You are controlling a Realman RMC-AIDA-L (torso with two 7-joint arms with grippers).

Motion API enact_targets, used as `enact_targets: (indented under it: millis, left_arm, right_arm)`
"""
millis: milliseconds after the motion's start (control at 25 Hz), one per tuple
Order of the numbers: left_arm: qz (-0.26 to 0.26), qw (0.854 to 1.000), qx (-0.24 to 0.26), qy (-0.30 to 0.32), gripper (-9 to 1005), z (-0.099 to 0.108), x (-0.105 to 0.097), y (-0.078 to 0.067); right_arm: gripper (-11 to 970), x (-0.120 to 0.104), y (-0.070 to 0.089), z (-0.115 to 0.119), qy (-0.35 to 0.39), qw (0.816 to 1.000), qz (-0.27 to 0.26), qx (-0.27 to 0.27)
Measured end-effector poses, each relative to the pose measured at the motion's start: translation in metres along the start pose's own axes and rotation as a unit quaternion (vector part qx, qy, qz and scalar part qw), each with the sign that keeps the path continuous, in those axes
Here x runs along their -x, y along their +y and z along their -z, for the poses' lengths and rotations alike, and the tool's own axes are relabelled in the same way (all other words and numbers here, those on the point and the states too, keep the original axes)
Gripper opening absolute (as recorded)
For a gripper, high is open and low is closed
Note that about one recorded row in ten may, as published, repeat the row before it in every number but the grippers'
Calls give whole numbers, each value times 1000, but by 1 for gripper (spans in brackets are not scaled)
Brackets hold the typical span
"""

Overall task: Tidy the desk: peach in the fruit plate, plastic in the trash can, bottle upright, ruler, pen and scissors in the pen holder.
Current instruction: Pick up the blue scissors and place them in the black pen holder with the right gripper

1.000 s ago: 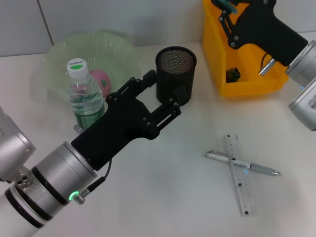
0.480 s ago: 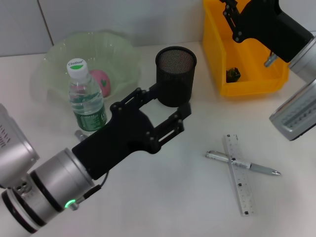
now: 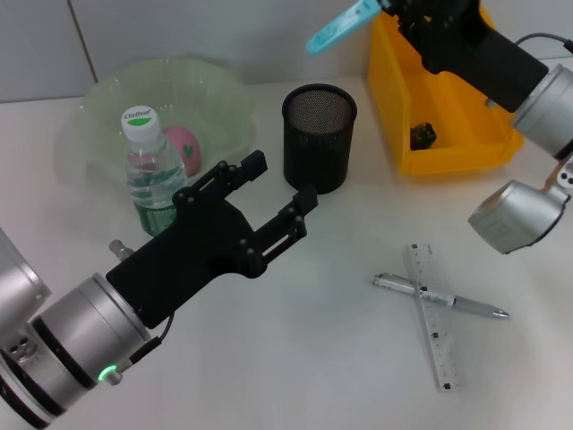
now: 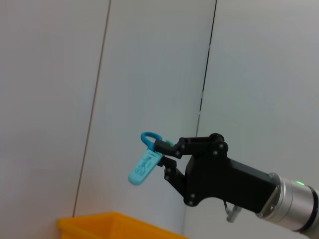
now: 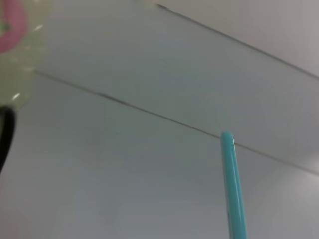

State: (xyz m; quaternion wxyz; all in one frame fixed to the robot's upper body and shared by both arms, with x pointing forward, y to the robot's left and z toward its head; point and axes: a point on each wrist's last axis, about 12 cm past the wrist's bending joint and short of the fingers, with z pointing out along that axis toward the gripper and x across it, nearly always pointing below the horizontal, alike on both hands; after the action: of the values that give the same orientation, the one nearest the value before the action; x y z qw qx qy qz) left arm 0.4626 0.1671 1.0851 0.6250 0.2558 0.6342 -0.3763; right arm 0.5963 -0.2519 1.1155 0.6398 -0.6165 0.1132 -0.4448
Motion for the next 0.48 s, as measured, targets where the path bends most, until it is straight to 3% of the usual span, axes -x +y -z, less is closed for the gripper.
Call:
enact_targets:
  millis: [80, 240, 280, 360, 480]
  left_arm:
    - [1, 1000, 2, 2, 707, -1, -1, 0]
    - [2, 1000, 6, 3, 707, -2, -1, 0]
    - [3, 1000, 7, 3, 707, -3, -1, 0]
    - [4, 1000, 9, 3, 707, -4, -1, -1]
    - [7, 1000, 12, -2, 708, -6, -1, -1]
  right_arm:
    - [128, -4, -3, -4, -15, 998, 55, 5]
    - [130, -6, -4, -7, -35, 993, 110, 15]
    - [131, -7, -3, -10, -46, 987, 152, 25]
    - [132, -7, -3, -11, -50, 984, 170, 29]
    - [133, -8, 1, -14, -63, 966, 246, 50]
